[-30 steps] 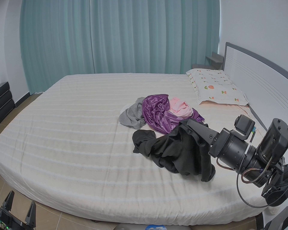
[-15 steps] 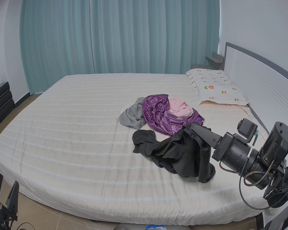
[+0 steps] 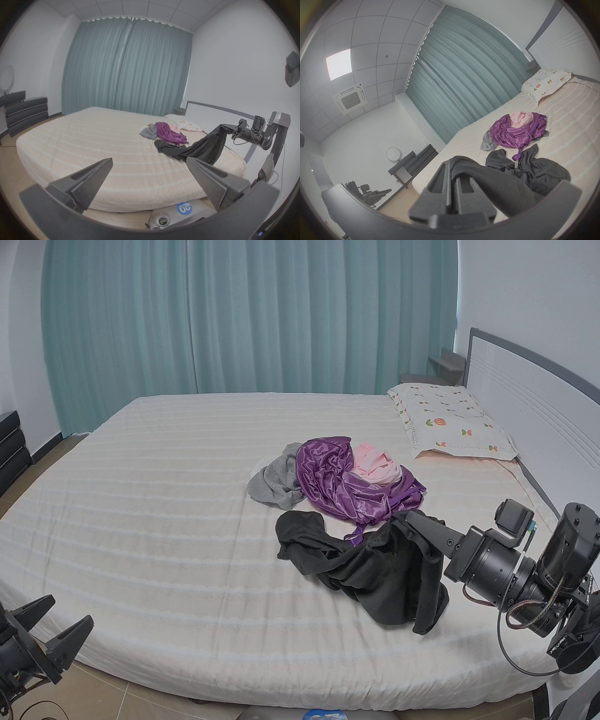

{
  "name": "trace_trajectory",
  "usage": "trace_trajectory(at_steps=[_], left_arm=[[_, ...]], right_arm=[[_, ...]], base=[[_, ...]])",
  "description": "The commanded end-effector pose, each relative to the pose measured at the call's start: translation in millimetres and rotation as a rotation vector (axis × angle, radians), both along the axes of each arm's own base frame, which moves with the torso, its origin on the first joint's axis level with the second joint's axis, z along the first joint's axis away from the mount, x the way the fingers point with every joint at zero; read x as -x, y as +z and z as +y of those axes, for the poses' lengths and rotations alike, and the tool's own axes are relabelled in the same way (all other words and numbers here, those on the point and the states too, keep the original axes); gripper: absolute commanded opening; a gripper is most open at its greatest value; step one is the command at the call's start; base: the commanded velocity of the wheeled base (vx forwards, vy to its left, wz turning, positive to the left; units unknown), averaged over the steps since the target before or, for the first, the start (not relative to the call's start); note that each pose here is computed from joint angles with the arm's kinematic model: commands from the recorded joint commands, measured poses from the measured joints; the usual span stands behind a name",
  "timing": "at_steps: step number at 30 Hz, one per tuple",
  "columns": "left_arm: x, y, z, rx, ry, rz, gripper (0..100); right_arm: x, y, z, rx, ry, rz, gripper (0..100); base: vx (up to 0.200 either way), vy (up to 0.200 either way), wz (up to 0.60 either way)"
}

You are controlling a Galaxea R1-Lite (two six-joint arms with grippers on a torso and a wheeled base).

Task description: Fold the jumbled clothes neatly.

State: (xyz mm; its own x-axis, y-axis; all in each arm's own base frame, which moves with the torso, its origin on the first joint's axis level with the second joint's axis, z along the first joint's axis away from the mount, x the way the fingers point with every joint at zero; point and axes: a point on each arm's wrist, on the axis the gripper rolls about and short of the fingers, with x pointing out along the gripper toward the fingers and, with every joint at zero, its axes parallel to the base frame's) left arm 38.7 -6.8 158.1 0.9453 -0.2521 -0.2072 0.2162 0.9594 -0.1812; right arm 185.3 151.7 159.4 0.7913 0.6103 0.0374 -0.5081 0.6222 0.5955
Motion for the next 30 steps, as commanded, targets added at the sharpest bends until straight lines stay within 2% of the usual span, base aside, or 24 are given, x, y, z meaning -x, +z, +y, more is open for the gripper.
trace_trajectory(at_steps=[1, 6, 10, 11, 15, 19, 25, 30], left_arm=[[-48.8, -5.9, -7.2, 0.005, -0.088, 0.195, 100], [-78.9, -17.4, -21.6, -0.005, -0.173, 0.296, 100], [-90.8, -22.1, -30.2, -0.011, -0.216, 0.328, 100], [-104.5, -26.7, -41.6, -0.022, -0.263, 0.351, 100], [-125.1, -36.8, -60.9, -0.042, -0.327, 0.38, 100], [-142.4, -47.7, -85.0, -0.006, -0.379, 0.425, 100], [-170.0, -68.6, -127.3, -0.002, -0.381, 0.473, 100], [-191.5, -91.7, -156.1, -0.007, -0.352, 0.468, 100]], right_arm=[[-3.6, -6.7, -2.9, 0.018, -0.019, 0.022, 0], [-4.0, -5.3, -2.0, 0.018, -0.017, 0.014, 0], [-4.7, -2.9, -1.0, 0.013, -0.016, 0.005, 0], [-5.4, -2.3, 1.0, 0.011, -0.01, 0.002, 0], [-3.8, 3.2, 2.6, -0.002, -0.003, -0.021, 0], [1.1, 10.7, 4.3, -0.026, 0.016, -0.07, 0], [6.8, 16.1, 11.6, -0.023, 0.05, -0.125, 0], [12.4, 15.1, 17.6, -0.017, 0.083, -0.129, 0]], base=[[0.0, 0.0, 0.0], [0.0, 0.0, 0.0], [0.0, 0.0, 0.0], [0.0, 0.0, 0.0], [0.0, 0.0, 0.0], [0.0, 0.0, 0.0], [0.0, 0.0, 0.0], [0.0, 0.0, 0.0]])
